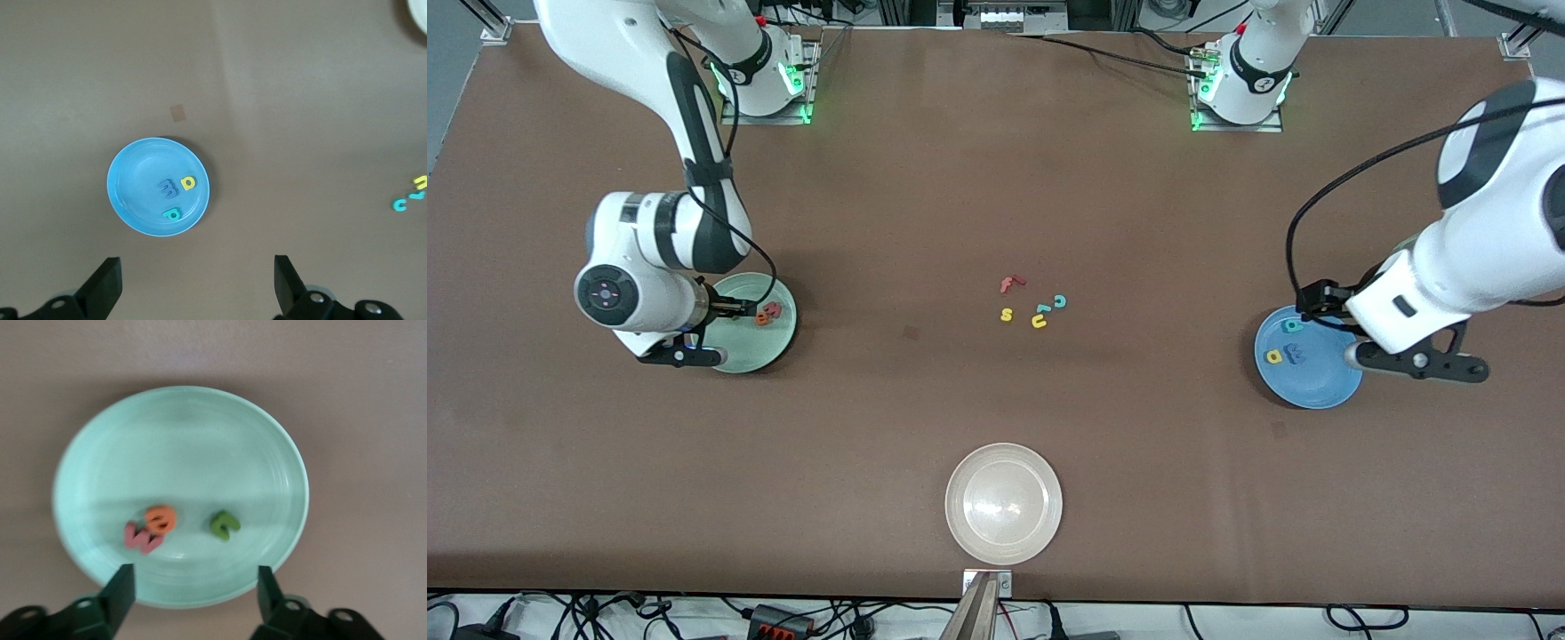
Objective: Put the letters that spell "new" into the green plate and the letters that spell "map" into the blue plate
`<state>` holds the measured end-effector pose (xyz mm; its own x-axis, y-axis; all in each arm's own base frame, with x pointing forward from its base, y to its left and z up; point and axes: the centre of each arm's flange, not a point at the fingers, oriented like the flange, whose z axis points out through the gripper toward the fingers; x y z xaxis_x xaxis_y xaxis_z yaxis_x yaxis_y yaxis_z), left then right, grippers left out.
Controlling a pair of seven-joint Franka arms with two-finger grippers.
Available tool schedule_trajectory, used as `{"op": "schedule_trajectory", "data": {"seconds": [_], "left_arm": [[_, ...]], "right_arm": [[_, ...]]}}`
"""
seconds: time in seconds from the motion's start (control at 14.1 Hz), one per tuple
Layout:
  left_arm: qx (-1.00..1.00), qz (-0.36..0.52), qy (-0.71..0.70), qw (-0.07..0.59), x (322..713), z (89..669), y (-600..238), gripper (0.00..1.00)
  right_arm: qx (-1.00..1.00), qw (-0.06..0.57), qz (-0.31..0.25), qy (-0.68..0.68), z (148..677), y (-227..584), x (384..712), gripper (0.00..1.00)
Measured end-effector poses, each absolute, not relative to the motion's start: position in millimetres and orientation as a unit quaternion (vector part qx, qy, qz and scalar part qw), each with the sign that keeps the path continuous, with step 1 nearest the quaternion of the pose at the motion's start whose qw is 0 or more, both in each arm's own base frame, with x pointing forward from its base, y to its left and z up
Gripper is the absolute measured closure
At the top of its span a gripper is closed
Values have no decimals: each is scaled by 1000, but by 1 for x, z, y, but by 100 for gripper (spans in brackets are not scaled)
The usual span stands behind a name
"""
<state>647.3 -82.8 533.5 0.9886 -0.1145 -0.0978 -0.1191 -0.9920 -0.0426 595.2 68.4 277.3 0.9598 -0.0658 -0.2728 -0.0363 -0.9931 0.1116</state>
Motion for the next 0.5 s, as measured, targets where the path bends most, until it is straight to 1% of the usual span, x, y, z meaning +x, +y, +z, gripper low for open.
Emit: {"op": "schedule_trajectory", "data": {"seconds": [0.07, 0.35, 0.5], "left_arm": [[-998, 47, 40, 17, 643, 544, -77, 0], [-999, 35, -17, 2, 613, 584, -62, 0], [-999, -1, -36, 4, 592, 600, -56, 0]], "right_arm": [[989, 47, -140, -33, 297, 69, 598, 0], [992, 26, -119, -43, 385, 66, 613, 0], [993, 20, -103, -47, 437, 60, 622, 0]]}}
